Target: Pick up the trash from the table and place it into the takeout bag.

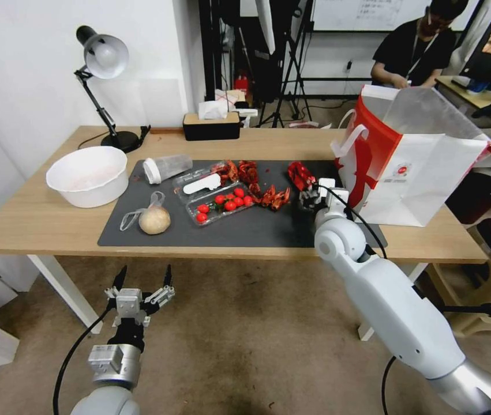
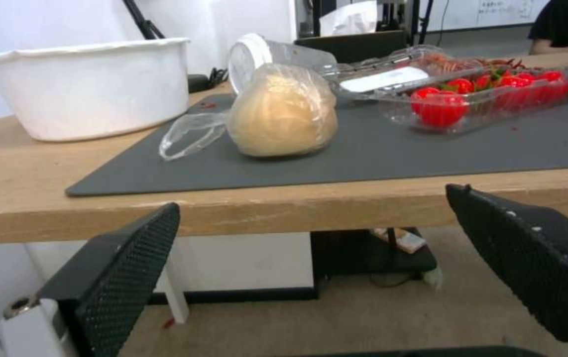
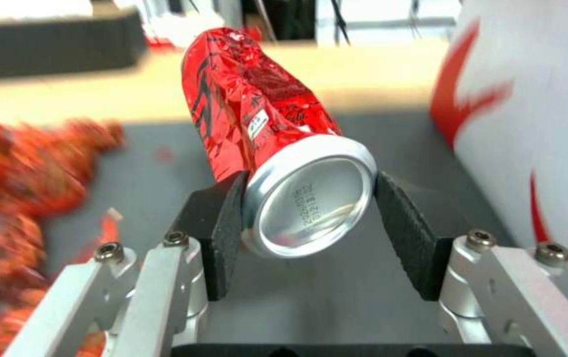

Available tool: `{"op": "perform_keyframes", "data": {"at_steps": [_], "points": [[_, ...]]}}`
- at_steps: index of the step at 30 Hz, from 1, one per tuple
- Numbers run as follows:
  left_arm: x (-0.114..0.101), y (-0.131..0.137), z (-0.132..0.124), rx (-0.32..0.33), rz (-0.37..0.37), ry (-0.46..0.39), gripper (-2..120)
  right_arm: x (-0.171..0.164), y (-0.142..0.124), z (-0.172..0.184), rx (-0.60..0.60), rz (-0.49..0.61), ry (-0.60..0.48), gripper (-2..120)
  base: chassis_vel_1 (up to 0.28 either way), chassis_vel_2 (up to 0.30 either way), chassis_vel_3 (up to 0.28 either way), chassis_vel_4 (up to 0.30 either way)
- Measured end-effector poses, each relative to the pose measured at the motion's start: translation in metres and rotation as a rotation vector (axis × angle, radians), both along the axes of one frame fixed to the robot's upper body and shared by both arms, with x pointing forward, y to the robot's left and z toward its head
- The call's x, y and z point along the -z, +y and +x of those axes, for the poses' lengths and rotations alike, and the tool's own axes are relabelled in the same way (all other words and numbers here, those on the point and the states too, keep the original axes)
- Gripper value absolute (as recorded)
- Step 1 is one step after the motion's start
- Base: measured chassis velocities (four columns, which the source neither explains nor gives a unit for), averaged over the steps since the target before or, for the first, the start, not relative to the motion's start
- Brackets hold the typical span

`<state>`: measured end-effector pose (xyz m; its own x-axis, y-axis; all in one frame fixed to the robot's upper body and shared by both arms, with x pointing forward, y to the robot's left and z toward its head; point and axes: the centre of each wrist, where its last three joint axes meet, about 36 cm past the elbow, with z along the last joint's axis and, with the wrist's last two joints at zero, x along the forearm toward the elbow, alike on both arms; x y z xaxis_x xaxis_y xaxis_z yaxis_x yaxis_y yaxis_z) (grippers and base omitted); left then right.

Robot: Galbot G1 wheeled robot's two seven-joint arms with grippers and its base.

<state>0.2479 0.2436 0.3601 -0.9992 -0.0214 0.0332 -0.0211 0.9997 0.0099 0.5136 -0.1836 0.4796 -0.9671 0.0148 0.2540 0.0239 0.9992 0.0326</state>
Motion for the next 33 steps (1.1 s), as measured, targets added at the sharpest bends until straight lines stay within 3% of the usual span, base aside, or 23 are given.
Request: {"op": "perform_keyframes", "data": {"at_steps": [7,11,18,23,33], "points": [[-0.002,0.0,0.0,-0.002,-0.001,-0.003,100,-0.025,-0.013,-0.02,-0.083,0.005,-0.139,46,0.0,0.0,0.0,0.0],[-0.002,0.0,-0.001,-0.004,-0.001,-0.006,100,-0.049,-0.03,-0.031,-0.131,0.002,-0.306,46,0.0,0.0,0.0,0.0],[-0.004,-0.001,-0.004,-0.006,-0.003,-0.004,100,-0.095,-0.054,-0.041,-0.048,-0.027,-0.517,46,0.0,0.0,0.0,0.0],[-0.005,-0.001,-0.004,-0.007,-0.003,-0.006,100,-0.12,-0.072,-0.043,0.039,-0.037,-0.583,45,0.0,0.0,0.0,0.0],[-0.004,-0.002,-0.005,-0.006,-0.004,-0.007,100,-0.14,-0.092,-0.045,0.135,-0.039,-0.561,44,0.0,0.0,0.0,0.0]]}}
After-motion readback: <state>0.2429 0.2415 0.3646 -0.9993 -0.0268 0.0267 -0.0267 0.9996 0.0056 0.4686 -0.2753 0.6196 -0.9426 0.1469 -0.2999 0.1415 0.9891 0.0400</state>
